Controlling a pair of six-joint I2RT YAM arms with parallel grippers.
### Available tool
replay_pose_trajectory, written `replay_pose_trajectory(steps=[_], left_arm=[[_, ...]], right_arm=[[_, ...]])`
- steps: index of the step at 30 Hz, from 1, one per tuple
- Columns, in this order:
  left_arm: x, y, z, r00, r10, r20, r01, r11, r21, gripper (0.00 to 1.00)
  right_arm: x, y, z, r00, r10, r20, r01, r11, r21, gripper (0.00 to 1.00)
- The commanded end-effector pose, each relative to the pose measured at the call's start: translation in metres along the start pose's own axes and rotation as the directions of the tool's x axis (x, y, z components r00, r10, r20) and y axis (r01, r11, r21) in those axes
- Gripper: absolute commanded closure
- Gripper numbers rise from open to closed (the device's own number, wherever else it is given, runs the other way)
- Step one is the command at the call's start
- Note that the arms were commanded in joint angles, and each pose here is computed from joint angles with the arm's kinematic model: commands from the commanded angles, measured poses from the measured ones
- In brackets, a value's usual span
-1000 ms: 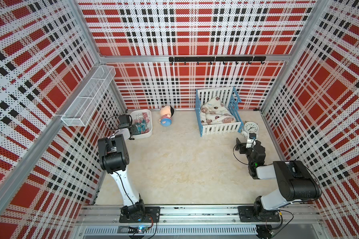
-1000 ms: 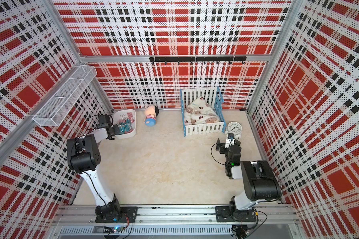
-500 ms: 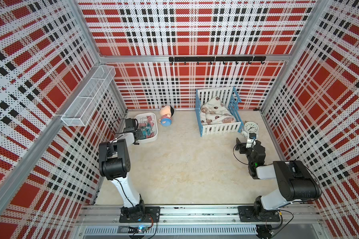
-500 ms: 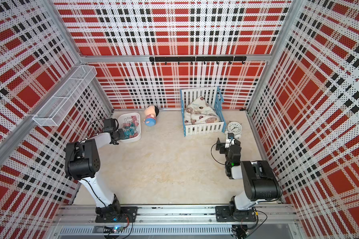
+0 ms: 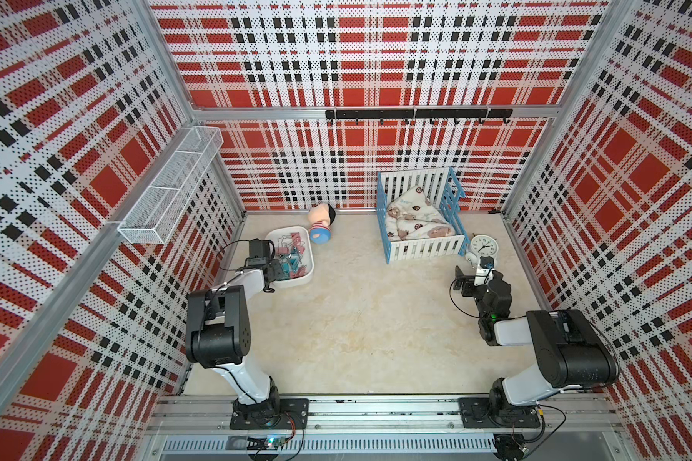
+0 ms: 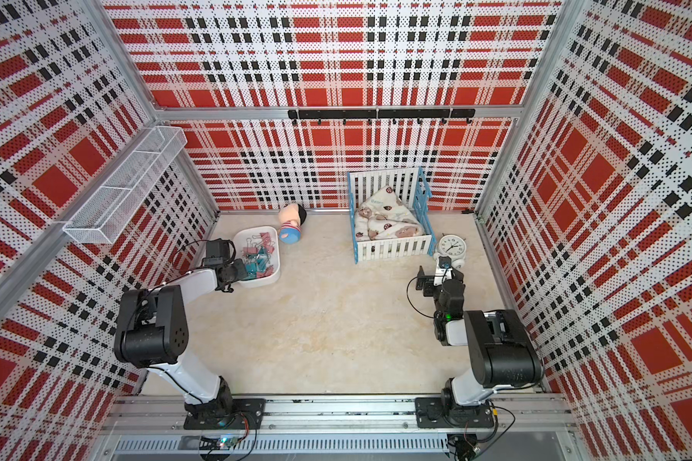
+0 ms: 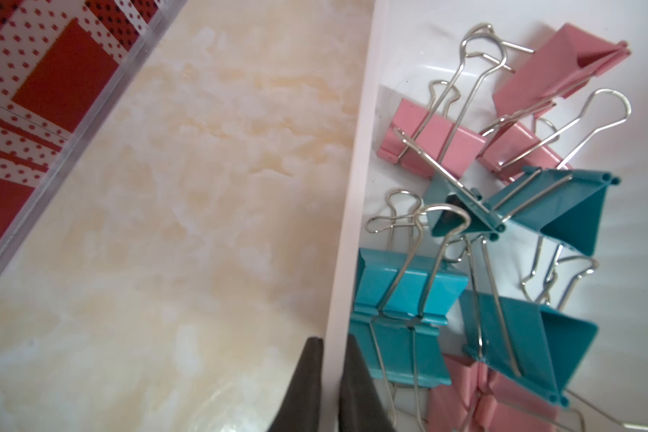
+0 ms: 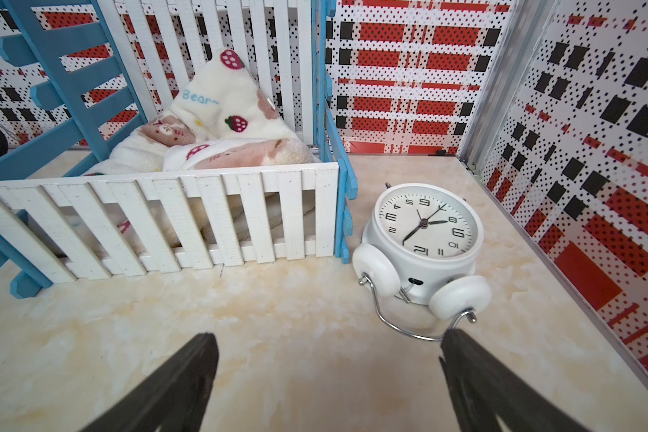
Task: Take out the binder clips from the storage box
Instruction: Move the storage box to the center of the board.
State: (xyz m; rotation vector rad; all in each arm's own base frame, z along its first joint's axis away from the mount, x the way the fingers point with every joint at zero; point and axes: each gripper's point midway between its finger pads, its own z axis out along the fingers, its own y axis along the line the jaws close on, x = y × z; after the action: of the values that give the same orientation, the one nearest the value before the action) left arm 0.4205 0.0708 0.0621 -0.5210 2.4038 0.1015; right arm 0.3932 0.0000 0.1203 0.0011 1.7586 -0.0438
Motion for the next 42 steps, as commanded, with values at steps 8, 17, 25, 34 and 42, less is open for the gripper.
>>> replay_pose_trajectory(steps=[8, 17, 25, 34, 42], left_arm=[[0.033, -0.021, -0.038, 1.0, 0.005, -0.007, -0.005, 0.999, 0.044, 0.92], [0.071, -0.062, -0.057, 0.999, 0.048, -0.013, -0.047, 0.993, 0.107, 0.93], [0.104, -0.12, -0.069, 0.991, 0.134, -0.011, -0.129, 0.971, 0.202, 0.93], [0.145, -0.162, -0.089, 0.974, 0.226, -0.016, -0.213, 0.939, 0.271, 0.94], [0.183, -0.17, -0.1, 0.964, 0.261, -0.045, -0.236, 0.924, 0.301, 0.92]], right_arm=[[-0.003, -0.001, 0.0, 1.0, 0.006, 0.009, -0.006, 1.0, 0.001, 0.0], [-0.003, -0.001, 0.0, 1.0, 0.005, 0.009, -0.005, 1.0, 0.0, 0.0], [-0.003, -0.001, 0.0, 1.0, 0.006, 0.009, -0.006, 1.0, -0.001, 0.0], [-0.003, -0.001, 0.0, 1.0, 0.006, 0.009, -0.006, 1.0, 0.0, 0.0], [-0.003, -0.001, 0.0, 1.0, 0.006, 0.01, -0.006, 1.0, 0.0, 0.0]])
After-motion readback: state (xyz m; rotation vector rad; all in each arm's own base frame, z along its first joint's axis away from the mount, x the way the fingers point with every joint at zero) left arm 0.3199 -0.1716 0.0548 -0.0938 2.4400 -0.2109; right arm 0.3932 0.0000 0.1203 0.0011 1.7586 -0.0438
